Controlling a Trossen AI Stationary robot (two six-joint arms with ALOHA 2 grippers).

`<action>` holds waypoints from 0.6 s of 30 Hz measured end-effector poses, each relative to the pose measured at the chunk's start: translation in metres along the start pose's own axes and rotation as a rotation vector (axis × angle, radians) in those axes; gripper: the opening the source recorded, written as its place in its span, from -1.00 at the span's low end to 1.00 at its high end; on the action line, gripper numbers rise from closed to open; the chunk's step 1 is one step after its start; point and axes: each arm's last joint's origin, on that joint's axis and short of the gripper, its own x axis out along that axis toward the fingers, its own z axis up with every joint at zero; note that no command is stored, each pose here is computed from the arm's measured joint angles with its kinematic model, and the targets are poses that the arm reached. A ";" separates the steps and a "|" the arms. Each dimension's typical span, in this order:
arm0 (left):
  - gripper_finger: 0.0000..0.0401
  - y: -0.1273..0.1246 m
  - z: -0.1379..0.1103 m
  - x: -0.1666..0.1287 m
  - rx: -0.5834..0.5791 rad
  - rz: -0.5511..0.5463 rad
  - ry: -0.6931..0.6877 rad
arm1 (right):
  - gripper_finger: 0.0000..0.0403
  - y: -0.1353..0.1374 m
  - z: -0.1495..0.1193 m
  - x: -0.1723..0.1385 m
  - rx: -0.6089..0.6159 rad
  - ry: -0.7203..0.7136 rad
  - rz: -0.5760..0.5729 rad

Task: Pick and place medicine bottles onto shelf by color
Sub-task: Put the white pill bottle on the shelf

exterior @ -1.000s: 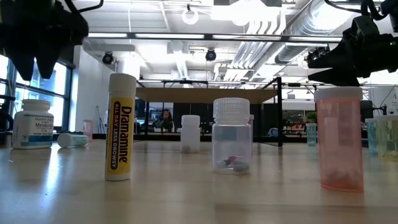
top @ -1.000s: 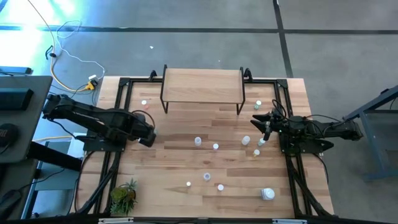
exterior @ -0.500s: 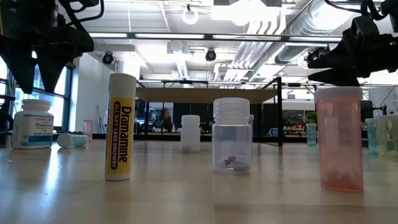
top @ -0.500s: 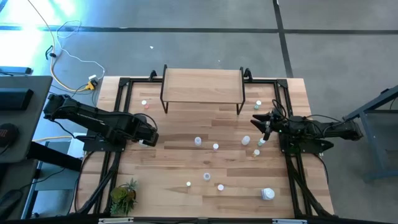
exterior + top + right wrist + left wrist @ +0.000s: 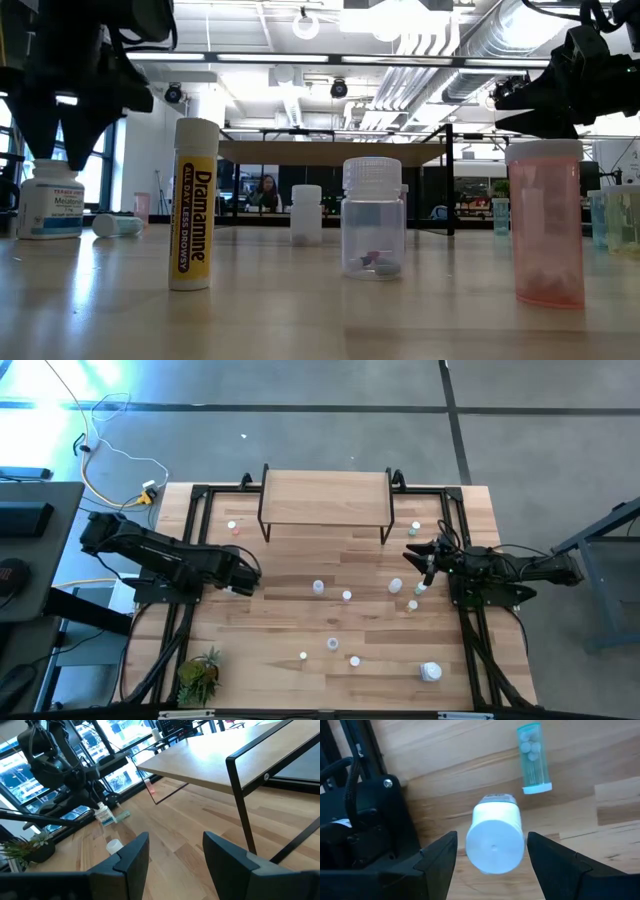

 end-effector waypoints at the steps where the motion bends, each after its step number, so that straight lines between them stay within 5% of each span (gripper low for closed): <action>1: 0.16 -0.001 0.000 0.001 0.001 0.010 0.002 | -0.12 0.000 0.000 0.000 0.000 0.000 0.000; 11: 0.13 -0.006 -0.002 0.007 0.027 0.045 0.046 | -0.12 0.000 0.000 0.000 0.000 0.000 0.001; 18: -0.13 -0.006 -0.002 0.007 0.058 0.047 0.045 | -0.12 0.000 0.000 0.000 0.000 0.002 0.004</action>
